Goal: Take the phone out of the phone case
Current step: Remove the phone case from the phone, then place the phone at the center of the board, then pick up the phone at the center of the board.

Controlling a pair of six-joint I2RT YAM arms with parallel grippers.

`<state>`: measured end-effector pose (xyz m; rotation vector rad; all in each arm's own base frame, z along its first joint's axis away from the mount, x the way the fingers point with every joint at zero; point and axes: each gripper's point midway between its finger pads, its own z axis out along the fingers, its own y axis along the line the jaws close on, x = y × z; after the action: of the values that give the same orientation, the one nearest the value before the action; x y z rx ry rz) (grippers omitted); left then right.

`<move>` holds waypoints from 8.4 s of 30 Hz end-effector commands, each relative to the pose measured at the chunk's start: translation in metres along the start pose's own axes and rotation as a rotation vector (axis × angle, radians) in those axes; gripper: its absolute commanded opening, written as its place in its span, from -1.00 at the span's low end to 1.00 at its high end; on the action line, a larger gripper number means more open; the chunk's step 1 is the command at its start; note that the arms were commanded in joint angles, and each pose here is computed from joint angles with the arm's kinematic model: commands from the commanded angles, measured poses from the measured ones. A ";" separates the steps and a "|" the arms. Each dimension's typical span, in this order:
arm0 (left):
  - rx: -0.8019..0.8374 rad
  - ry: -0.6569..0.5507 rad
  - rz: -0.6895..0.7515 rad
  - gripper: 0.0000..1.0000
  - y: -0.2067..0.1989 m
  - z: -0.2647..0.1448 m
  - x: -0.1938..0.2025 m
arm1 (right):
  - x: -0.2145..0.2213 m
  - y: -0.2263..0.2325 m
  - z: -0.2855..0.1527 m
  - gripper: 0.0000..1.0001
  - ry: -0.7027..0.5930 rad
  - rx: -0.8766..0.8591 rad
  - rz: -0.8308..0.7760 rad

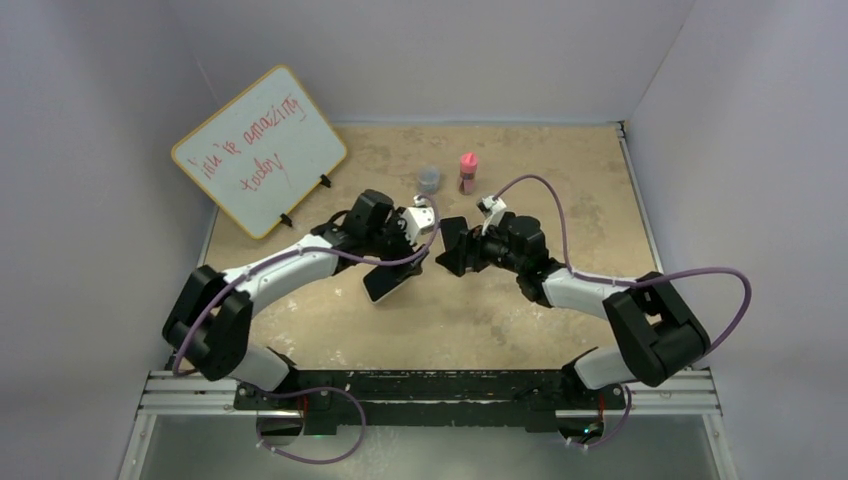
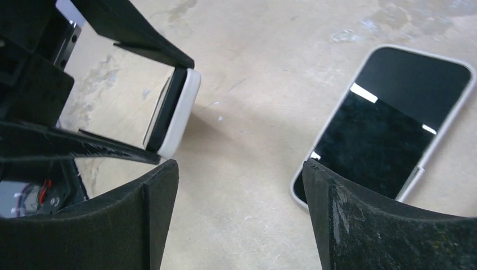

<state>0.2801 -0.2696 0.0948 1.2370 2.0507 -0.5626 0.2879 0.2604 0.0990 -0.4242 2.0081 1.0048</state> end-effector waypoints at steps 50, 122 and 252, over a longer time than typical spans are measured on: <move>0.077 -0.709 0.459 -1.00 -0.065 -0.093 -0.066 | 0.032 0.049 0.037 -0.61 0.207 -0.250 0.065; -0.701 0.266 -0.825 -0.84 0.218 -0.075 0.144 | -0.024 -0.044 -0.040 0.83 -0.238 0.520 -0.107; -0.587 0.009 -1.052 -1.00 0.079 0.015 0.081 | -0.007 -0.044 -0.019 0.90 -0.113 0.488 -0.115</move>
<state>0.2840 -0.2166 0.0177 0.0754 2.6621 -0.4030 0.3010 0.2103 0.0691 -0.2224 2.0631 0.4039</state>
